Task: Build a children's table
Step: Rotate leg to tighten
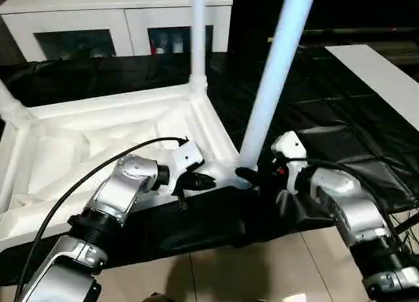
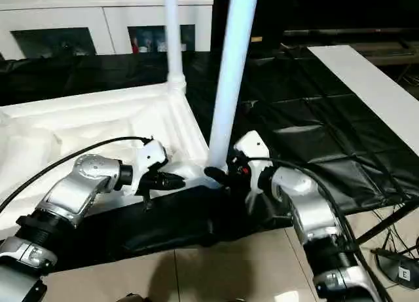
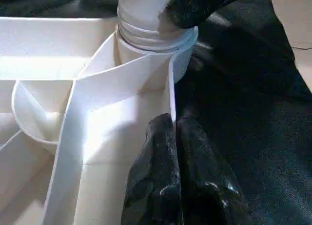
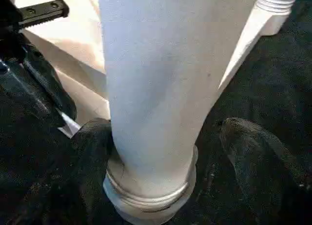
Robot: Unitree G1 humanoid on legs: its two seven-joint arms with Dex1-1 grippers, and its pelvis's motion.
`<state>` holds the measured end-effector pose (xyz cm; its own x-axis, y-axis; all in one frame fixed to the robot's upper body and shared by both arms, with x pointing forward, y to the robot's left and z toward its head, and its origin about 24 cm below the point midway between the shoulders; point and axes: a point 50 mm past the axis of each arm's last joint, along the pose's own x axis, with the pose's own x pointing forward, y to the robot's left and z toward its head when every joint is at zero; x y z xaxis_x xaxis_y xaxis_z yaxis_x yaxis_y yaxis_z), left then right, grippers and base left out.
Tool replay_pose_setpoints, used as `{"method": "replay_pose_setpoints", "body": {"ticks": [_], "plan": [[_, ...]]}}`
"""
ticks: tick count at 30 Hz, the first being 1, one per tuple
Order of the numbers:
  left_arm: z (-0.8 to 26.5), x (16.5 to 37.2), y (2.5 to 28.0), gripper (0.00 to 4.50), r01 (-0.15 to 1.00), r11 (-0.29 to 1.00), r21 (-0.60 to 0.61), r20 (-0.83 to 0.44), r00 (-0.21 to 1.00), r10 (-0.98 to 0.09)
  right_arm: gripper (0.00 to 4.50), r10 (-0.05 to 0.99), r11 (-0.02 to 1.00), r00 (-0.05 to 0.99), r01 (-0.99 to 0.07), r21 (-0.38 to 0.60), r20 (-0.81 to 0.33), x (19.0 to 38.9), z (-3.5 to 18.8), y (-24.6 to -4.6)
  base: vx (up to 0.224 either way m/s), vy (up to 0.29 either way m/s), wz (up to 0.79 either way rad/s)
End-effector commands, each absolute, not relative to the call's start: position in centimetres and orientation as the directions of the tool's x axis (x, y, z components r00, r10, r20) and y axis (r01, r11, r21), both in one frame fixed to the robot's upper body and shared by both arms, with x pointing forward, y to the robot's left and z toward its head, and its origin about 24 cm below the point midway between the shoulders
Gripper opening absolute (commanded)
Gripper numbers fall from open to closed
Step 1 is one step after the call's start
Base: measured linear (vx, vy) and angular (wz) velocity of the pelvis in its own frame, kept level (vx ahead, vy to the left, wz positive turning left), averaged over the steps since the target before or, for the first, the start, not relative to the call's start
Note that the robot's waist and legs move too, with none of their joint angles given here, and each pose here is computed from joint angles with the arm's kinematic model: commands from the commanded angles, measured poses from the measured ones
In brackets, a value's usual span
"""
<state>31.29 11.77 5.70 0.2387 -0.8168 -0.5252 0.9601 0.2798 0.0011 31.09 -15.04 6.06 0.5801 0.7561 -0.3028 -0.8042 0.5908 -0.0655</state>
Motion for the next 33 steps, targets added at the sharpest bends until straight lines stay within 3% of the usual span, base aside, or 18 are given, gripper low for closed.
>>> {"method": "replay_pose_setpoints", "body": {"ticks": [1,13,21,26,28,29,31,33], "plan": [[5.3,30.6,11.1,0.0,0.977,0.211,-0.034,-0.545,0.159,-0.824,3.79,0.759,0.584,0.568,-0.81,-0.053,-0.317,31.2,6.1,-15.4,0.0,0.0,0.0],[5.6,30.8,11.3,0.0,0.975,0.222,-0.02,-0.557,0.173,-0.812,3.79,0.775,0.564,0.52,-0.826,0.021,-0.359,31.8,4.9,-15.4,0.0,0.0,0.0],[5.5,30.7,11.5,0.0,0.975,0.219,-0.026,-0.566,0.166,-0.808,2.99,0.791,0.542,0.488,-0.839,0.051,-0.368,31.8,4.5,-15.3,0.0,0.0,0.0],[5.4,30.6,11.6,0.0,0.977,0.213,-0.029,-0.575,0.158,-0.803,2.74,0.792,0.531,0.47,-0.846,0.059,-0.39,31.6,4.1,-15.5,0.0,0.0,0.0],[5.3,30.6,11.5,0.0,0.975,0.219,-0.022,-0.576,0.167,-0.8,2.68,0.768,0.558,0.494,-0.828,0.048,-0.408,31.6,3.6,-15.7,0.0,0.0,0.0],[5.2,30.9,11.3,0.0,0.97,0.244,-0.004,-0.575,0.197,-0.794,2.67,0.722,0.625,0.559,-0.78,0.037,-0.409,32.0,3.3,-15.7,0.0,0.0,0.0],[5.1,30.9,11.3,0.0,0.969,0.248,-0.001,-0.574,0.203,-0.793,2.66,0.713,0.635,0.57,-0.771,0.034,-0.408,32.1,3.2,-15.7,0.0,0.0,0.0],[4.9,31.5,11.0,0.0,0.95,0.311,0.027,-0.569,0.27,-0.777,2.66,0.64,0.727,0.659,-0.686,0.032,-0.396,32.8,2.9,-15.8,0.0,0.0,0.0]]}}
